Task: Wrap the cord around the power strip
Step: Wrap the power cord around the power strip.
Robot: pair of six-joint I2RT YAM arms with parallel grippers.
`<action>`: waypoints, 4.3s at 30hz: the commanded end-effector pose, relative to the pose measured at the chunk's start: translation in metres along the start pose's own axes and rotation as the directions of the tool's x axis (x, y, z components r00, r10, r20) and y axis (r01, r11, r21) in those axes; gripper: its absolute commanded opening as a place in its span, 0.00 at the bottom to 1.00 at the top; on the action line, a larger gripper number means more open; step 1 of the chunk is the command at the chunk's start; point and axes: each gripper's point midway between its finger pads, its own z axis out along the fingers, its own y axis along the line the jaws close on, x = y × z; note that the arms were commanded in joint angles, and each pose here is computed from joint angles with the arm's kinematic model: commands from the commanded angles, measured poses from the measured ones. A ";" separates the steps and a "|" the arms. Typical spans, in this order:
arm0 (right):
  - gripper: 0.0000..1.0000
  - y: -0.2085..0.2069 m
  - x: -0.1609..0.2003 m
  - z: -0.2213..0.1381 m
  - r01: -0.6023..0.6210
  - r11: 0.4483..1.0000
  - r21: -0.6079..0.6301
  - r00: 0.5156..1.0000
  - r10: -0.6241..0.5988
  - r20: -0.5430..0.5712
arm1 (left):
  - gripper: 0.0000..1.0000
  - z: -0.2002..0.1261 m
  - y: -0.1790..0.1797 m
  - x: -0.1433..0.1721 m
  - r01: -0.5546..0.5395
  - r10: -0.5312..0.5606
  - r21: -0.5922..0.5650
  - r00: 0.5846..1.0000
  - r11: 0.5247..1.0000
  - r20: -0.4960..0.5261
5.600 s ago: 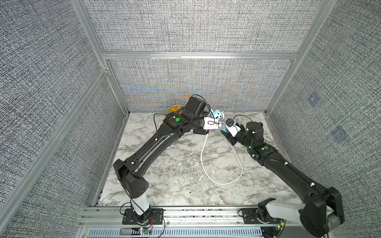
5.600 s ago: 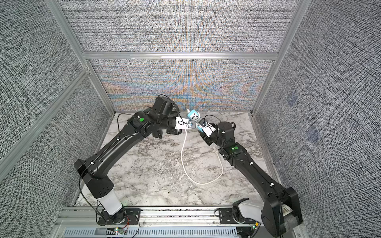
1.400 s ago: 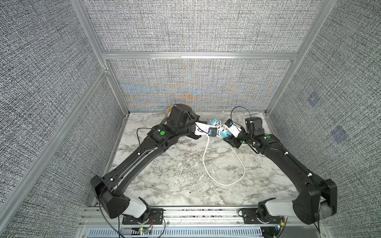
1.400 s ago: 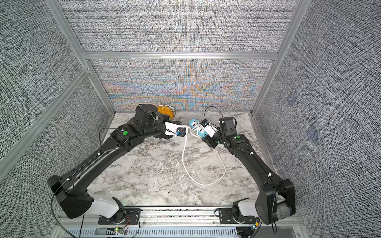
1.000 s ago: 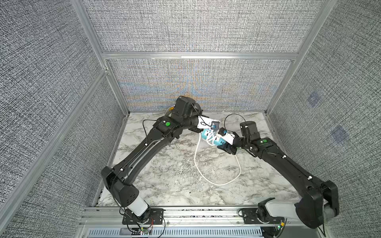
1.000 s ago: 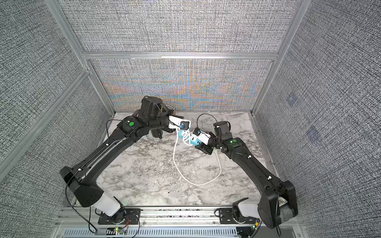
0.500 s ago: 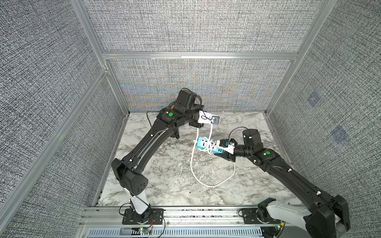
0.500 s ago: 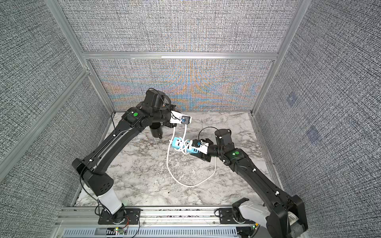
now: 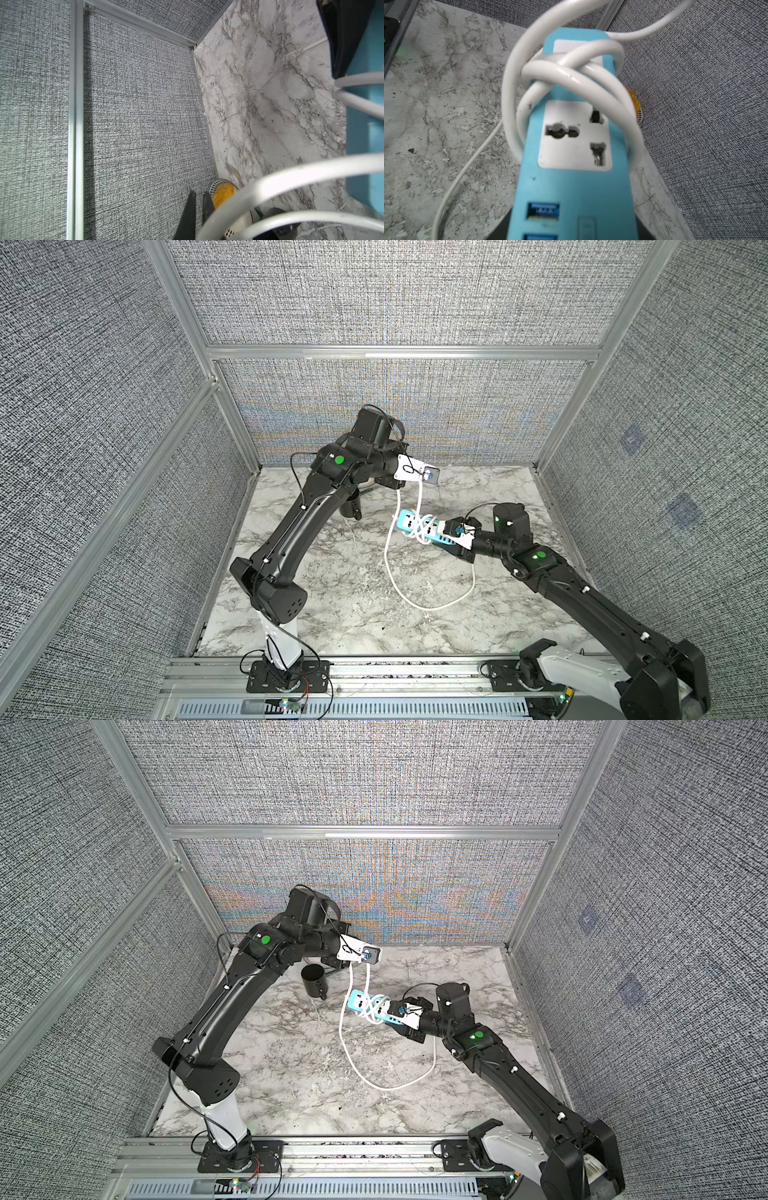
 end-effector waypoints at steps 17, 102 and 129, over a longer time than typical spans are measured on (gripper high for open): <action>0.00 0.008 0.005 0.008 0.012 0.997 -0.075 0.999 -0.015 -0.035 | 0.00 -0.015 0.035 0.015 -0.130 0.106 -0.141 0.980 0.981 -0.169; 0.00 -0.162 -0.019 -0.069 -0.318 0.770 0.553 0.948 0.241 0.210 | 0.00 0.044 -0.173 0.007 0.796 -0.814 0.170 0.572 0.580 0.100; 0.00 -0.084 0.040 0.007 -0.222 0.916 0.334 0.949 0.281 -0.139 | 0.00 -0.069 -0.021 -0.043 0.429 -0.414 -0.052 0.892 0.902 0.183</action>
